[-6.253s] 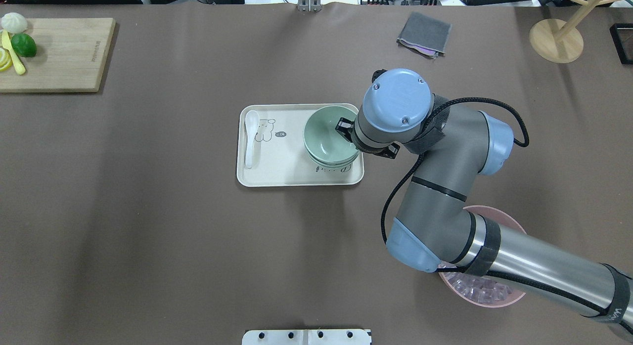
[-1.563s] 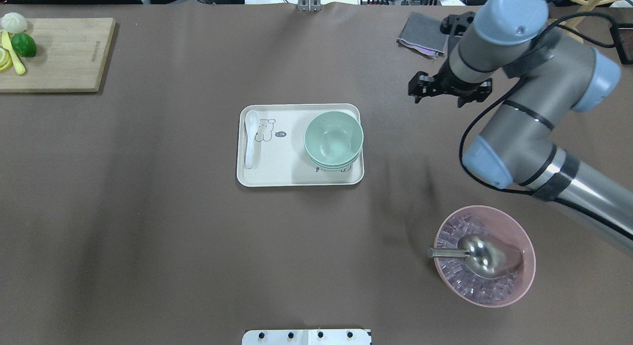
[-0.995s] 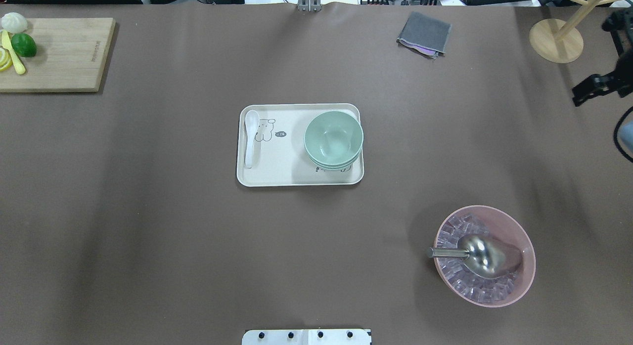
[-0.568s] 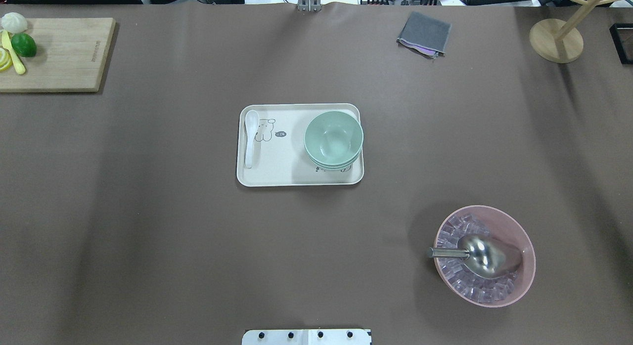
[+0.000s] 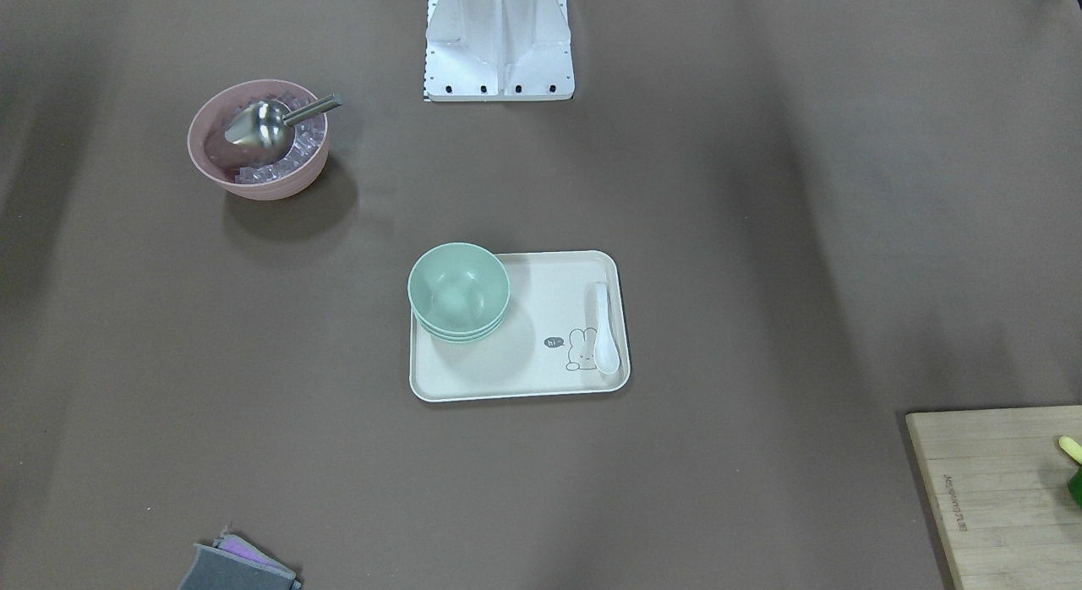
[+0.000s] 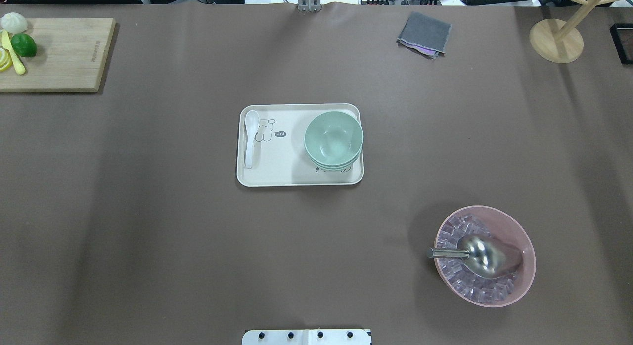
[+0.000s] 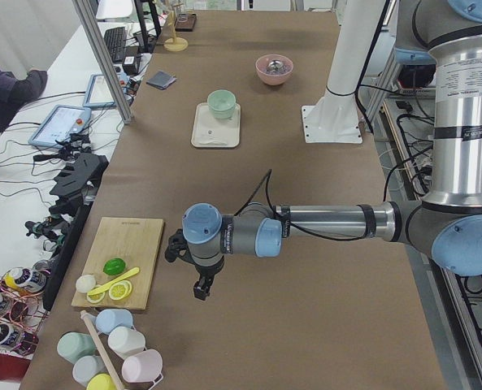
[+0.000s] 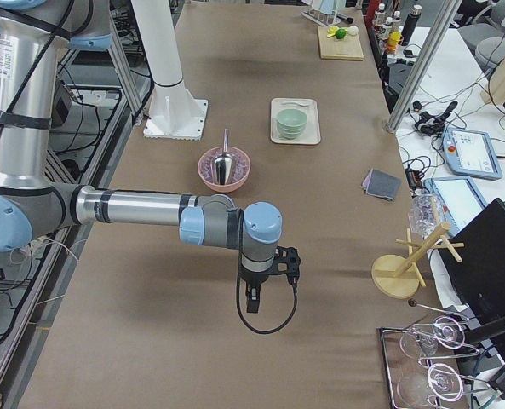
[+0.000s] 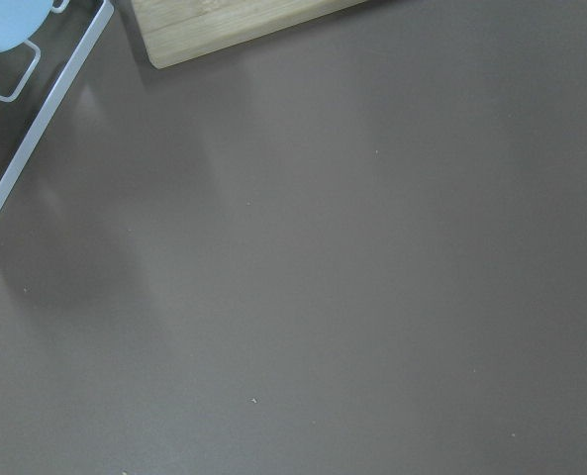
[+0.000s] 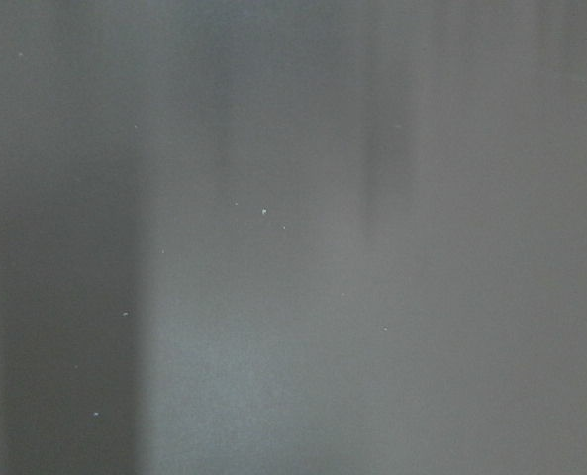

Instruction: Stack green bowls together

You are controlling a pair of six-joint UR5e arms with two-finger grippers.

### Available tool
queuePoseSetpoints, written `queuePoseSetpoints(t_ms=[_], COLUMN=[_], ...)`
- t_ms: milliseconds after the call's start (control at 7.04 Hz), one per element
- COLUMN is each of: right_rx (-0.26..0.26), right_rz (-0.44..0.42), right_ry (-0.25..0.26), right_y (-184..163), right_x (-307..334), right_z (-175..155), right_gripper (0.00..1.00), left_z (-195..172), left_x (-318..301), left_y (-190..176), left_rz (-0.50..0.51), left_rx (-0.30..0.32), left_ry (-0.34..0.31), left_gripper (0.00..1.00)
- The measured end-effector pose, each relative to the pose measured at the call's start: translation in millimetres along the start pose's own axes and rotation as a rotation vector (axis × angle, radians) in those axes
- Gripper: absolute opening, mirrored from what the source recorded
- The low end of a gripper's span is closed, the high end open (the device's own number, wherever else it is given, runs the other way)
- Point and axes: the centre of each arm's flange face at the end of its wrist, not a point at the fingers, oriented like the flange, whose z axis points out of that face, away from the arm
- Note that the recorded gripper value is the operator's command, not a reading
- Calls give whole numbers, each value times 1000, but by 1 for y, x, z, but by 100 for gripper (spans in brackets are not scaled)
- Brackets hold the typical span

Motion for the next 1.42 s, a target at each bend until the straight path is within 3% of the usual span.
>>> queuePoseSetpoints(t_ms=[426,1421], right_rx=[14,5], right_rz=[-13,-8], right_ry=[0,-13], right_y=[1,4], right_x=[1,4], right_z=[1,7], right_gripper=[100,100], left_z=[14,17], left_x=[-12,-15], left_y=[12,15], left_rz=[-30,-35], left_rx=[-31,-35], left_ry=[0,-3], left_gripper=[99,99])
